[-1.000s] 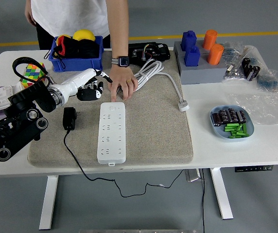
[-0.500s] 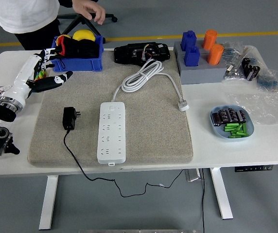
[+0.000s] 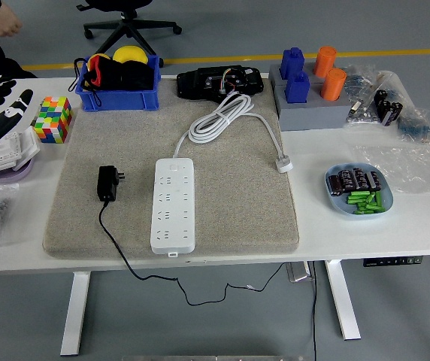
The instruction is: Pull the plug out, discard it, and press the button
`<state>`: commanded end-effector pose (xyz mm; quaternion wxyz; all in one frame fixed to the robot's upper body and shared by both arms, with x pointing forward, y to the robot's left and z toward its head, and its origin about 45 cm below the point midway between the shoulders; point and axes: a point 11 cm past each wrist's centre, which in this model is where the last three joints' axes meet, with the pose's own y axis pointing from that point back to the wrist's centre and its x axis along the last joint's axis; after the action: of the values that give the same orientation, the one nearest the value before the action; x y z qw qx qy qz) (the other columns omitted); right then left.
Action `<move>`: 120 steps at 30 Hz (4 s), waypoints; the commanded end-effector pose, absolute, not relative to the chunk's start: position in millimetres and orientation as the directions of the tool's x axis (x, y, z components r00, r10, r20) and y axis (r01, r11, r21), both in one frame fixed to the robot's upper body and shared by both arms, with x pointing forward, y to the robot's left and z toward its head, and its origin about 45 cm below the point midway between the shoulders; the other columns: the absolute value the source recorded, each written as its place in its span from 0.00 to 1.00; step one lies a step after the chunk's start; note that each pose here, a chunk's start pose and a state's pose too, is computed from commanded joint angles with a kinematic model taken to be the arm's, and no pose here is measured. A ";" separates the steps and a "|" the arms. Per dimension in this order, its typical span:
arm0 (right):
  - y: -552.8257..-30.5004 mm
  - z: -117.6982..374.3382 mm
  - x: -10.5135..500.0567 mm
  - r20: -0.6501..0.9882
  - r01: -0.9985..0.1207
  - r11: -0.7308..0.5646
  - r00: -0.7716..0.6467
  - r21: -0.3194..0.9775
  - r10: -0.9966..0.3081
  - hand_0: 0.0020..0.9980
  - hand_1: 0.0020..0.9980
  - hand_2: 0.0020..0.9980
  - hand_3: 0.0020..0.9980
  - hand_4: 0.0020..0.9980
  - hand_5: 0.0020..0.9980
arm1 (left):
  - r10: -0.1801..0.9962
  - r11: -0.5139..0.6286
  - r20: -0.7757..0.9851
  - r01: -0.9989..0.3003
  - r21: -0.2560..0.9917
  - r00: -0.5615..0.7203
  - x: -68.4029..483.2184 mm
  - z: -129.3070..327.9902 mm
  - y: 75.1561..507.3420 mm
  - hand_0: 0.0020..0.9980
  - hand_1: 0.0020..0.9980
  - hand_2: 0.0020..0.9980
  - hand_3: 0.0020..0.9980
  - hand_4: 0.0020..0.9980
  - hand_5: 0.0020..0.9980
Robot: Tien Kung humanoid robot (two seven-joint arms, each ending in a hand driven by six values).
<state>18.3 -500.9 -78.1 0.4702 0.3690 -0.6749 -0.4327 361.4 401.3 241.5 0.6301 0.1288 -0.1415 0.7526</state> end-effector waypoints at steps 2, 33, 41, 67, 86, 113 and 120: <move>-501.2 -77.9 18.6 0.316 -0.092 0.354 -0.285 0.931 -0.905 0.73 0.67 0.66 0.66 0.76 0.63 | 0.911 -0.175 0.371 -0.983 -0.053 -0.182 359.4 242.1 404.5 0.89 0.89 0.84 0.84 0.79 0.54; -504.4 -76.7 17.9 0.339 -0.090 0.378 -0.292 0.921 -0.894 0.73 0.70 0.67 0.66 0.76 0.63 | 0.912 -0.183 0.359 -0.980 -0.083 -0.201 357.0 251.8 407.9 0.88 0.87 0.83 0.84 0.77 0.54; -507.2 -75.4 18.9 0.360 -0.086 0.397 -0.282 0.914 -0.889 0.73 0.71 0.68 0.66 0.76 0.63 | 0.912 -0.183 0.357 -0.980 -0.084 -0.201 357.1 252.9 407.8 0.88 0.87 0.83 0.84 0.77 0.54; -508.1 -75.0 16.4 0.358 -0.077 0.394 -0.289 0.916 -0.888 0.74 0.73 0.71 0.67 0.77 0.63 | 0.915 -0.166 0.355 -0.981 -0.104 -0.192 357.3 261.4 401.7 0.88 0.87 0.82 0.84 0.75 0.54; -505.7 -76.0 17.7 0.345 -0.083 0.383 -0.295 0.920 -0.891 0.74 0.72 0.70 0.67 0.77 0.64 | 0.919 -0.157 0.346 -0.981 -0.115 -0.187 357.0 264.7 397.7 0.88 0.87 0.82 0.84 0.74 0.55; -507.0 -75.3 12.8 0.339 -0.073 0.370 -0.266 0.926 -0.902 0.74 0.71 0.69 0.67 0.77 0.64 | 0.924 -0.125 0.351 -0.987 -0.101 -0.153 359.7 263.3 390.4 0.87 0.85 0.82 0.83 0.74 0.56; -506.8 -75.5 11.2 0.341 -0.071 0.371 -0.268 0.926 -0.901 0.74 0.70 0.69 0.67 0.77 0.64 | 0.921 -0.101 0.370 -0.992 -0.073 -0.121 359.1 258.2 386.4 0.86 0.83 0.81 0.83 0.73 0.56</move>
<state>11.2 -506.8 -75.5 0.4848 0.3618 -0.6713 -0.4282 359.1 386.4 258.2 0.6527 0.1162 -0.1533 0.7328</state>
